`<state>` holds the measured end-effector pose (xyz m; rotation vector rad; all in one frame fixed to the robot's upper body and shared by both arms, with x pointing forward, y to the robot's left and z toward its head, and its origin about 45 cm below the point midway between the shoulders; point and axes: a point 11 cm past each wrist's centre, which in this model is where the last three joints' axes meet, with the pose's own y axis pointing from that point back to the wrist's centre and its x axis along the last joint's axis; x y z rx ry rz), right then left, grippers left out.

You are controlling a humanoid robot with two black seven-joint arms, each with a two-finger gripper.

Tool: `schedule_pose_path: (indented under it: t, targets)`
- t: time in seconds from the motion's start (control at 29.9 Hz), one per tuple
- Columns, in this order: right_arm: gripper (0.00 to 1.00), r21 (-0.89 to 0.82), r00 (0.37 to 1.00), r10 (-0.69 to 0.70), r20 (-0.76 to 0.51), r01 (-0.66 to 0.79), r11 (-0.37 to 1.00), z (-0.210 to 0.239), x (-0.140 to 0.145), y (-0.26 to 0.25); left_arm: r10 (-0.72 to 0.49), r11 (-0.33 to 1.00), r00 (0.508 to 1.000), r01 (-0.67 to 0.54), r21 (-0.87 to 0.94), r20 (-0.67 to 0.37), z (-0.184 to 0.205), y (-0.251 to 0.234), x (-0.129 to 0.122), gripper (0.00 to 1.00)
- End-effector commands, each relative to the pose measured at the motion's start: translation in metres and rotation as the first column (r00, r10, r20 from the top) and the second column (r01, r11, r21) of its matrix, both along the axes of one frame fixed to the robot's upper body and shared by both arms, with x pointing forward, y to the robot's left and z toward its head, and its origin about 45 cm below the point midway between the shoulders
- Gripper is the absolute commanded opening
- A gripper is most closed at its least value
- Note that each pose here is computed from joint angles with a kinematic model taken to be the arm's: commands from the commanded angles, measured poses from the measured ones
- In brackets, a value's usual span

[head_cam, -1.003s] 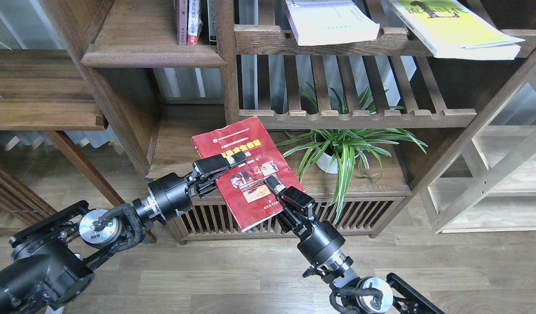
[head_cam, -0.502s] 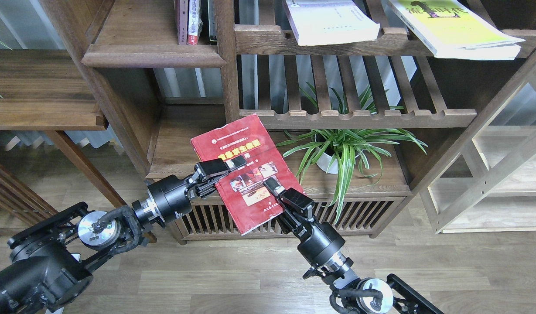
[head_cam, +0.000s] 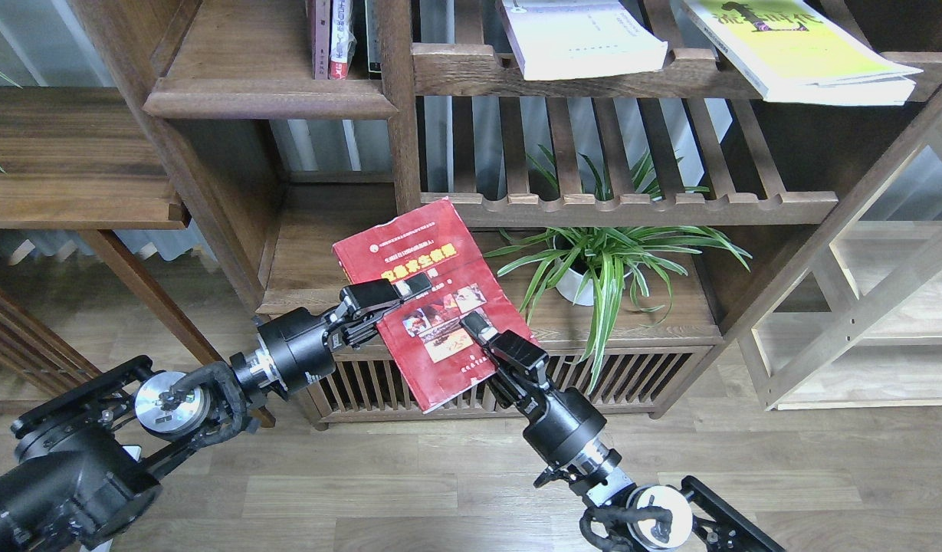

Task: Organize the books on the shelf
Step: 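Hold the red book with both grippers and adjust the grip, then release the right gripper and lift the red book upward with the left gripper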

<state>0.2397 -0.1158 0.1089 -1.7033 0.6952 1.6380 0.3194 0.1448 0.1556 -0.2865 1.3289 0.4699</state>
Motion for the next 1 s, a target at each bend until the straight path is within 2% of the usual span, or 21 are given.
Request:
schedule_pose_path:
  t: [0.0, 0.07, 0.2, 0.37, 0.4, 0.53, 0.64, 0.67, 0.97]
  targets:
    - [0.49, 0.001, 1.000, -0.002, -0.003, 0.002, 1.000, -0.001, 0.000, 0.000, 0.002, 1.000, 1.000, -0.002, 0.000, -0.002, -0.001, 0.000, 0.000, 0.03]
    - [0.31, -0.004, 1.000, -0.005, -0.010, 0.005, 1.000, -0.003, 0.000, -0.002, 0.002, 1.000, 1.000, -0.002, 0.000, -0.002, -0.001, 0.000, 0.000, 0.04]
    - [0.04, -0.018, 0.999, -0.012, -0.032, 0.012, 1.000, -0.011, -0.001, -0.005, 0.002, 1.000, 1.000, -0.002, 0.002, -0.001, -0.001, 0.001, 0.000, 0.04]
    - [0.05, -0.021, 0.999, -0.013, -0.039, 0.012, 1.000, -0.014, -0.002, -0.006, 0.001, 1.000, 1.000, -0.001, 0.001, -0.001, -0.001, 0.000, 0.000, 0.04]
    - [0.07, -0.020, 0.999, -0.013, -0.038, 0.012, 1.000, -0.014, -0.002, -0.006, 0.000, 1.000, 1.000, 0.000, 0.000, 0.000, 0.000, 0.000, 0.000, 0.04]
    - [0.49, -0.034, 1.000, -0.006, -0.030, 0.004, 0.999, -0.014, -0.003, -0.005, -0.001, 1.000, 1.000, 0.001, 0.001, 0.000, 0.000, 0.000, 0.000, 0.04]
    - [0.76, -0.040, 0.999, -0.027, -0.026, 0.026, 0.999, -0.014, 0.000, -0.011, 0.000, 1.000, 1.000, 0.000, 0.002, 0.001, 0.000, 0.000, 0.000, 0.04]
    - [0.80, -0.042, 0.999, -0.033, -0.023, 0.032, 0.999, -0.013, 0.001, -0.013, 0.000, 1.000, 1.000, 0.000, 0.002, 0.001, 0.000, 0.000, 0.000, 0.04]
    - [0.87, -0.040, 0.999, -0.039, -0.010, 0.038, 0.998, -0.010, 0.006, -0.014, -0.004, 1.000, 1.000, 0.004, 0.027, 0.019, 0.000, 0.004, 0.002, 0.05]
